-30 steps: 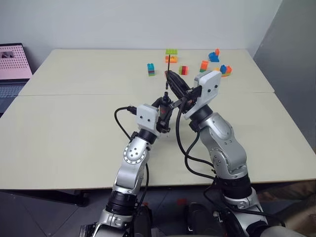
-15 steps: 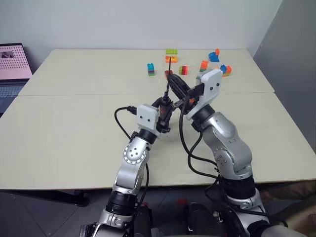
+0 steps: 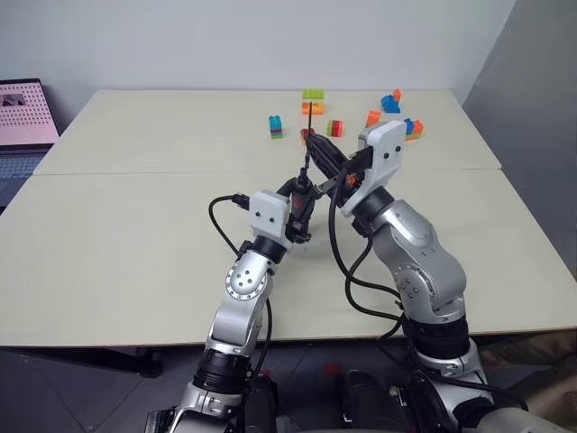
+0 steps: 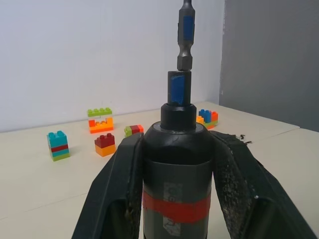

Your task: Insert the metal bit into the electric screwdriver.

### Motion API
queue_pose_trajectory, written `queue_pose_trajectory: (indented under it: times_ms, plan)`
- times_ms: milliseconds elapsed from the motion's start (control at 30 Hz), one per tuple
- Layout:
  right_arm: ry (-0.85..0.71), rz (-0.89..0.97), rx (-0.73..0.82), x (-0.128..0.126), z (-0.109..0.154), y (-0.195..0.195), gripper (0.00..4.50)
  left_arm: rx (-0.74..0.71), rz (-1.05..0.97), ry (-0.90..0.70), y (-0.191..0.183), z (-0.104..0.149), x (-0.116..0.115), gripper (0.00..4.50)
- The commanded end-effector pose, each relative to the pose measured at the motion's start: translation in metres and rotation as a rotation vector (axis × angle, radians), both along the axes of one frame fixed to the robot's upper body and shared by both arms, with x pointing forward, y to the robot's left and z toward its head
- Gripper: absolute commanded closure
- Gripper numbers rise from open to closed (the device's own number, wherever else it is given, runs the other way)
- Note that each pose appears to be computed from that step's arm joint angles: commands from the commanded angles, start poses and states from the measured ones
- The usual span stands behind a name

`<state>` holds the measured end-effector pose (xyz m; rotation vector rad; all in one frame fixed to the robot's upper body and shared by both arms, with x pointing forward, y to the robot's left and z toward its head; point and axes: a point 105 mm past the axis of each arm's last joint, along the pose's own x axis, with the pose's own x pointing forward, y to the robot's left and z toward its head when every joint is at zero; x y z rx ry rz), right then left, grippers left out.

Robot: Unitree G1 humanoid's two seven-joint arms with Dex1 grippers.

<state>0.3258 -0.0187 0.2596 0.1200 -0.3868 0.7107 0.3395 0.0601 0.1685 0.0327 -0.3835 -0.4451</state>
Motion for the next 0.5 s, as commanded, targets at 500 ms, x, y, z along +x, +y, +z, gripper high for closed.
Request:
queue_pose_trajectory:
  times_ms: [500]
  plan:
    - [-0.097, 0.035, 0.029, -0.0176, 0.0187, 0.0074, 4.50, 0.028, 0.010, 0.082, 0.0017, -0.0230, 0.0012, 2.87]
